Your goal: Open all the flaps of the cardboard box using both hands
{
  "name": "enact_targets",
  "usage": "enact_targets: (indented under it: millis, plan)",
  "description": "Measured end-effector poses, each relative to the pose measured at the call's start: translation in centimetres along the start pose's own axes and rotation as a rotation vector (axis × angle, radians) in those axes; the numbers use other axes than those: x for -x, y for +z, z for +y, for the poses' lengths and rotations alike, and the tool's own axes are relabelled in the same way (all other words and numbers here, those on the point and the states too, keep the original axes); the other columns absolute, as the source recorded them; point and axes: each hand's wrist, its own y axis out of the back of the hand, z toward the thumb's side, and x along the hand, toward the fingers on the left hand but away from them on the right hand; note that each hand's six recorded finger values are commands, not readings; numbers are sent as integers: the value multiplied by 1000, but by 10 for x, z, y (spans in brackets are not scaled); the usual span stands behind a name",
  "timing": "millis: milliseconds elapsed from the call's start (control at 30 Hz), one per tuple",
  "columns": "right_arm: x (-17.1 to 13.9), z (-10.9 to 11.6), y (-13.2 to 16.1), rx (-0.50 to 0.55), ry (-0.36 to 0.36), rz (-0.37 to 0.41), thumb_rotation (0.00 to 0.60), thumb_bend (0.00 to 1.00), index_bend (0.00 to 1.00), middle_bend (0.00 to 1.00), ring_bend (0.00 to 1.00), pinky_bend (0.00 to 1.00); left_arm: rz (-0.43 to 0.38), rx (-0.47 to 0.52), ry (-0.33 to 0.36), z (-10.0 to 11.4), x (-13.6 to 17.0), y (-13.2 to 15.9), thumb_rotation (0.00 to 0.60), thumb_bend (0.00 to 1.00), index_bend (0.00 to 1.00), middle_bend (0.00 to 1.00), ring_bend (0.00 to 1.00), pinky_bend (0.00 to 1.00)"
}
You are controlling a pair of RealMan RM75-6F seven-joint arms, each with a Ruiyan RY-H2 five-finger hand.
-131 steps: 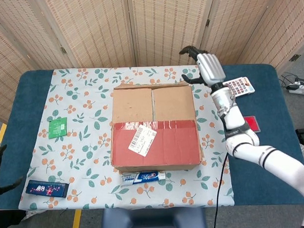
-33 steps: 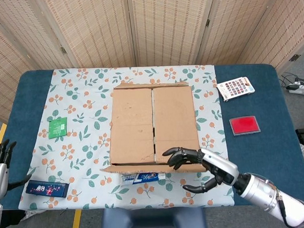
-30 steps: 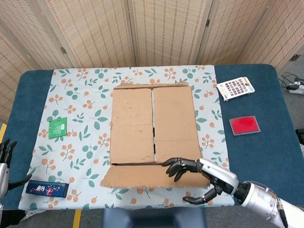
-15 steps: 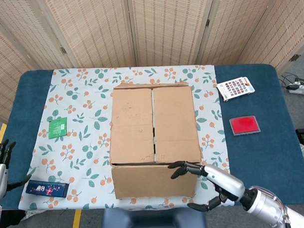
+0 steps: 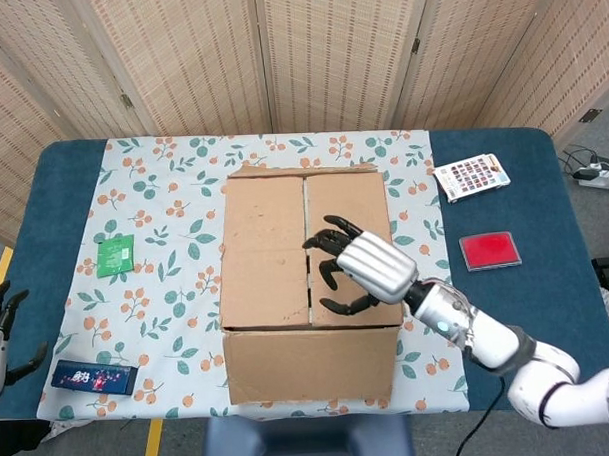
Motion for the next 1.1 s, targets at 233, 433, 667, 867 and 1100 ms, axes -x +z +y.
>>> enact_targets:
  millis: [233,433,667,867,1100]
  plan:
    - [61,-13,2,-225,14,8,322,453,625,183,116,0,14,15,4,3,0,-6,600,463,170,71,48,2]
    - [87,-34,4,-279,47,7,322,454,625,168,89,0,15,25,8,5,-1,-9,600,468,159,71,48,2]
    - [99,-55,1,-257,101,-7,323,454,624,146,58,0,10,24,-2,5,-2,-11,600,470,100,71,48,2]
    - [102,-58,-2,-244,119,-19,321,454,639,130,45,0,6,25,0,6,-2,-12,600,478,61,71,48,2]
    - [96,-59,-10,-276,137,-39,320,454,689,122,31,0,0,24,5,6,-2,-11,600,478,47,71,47,2]
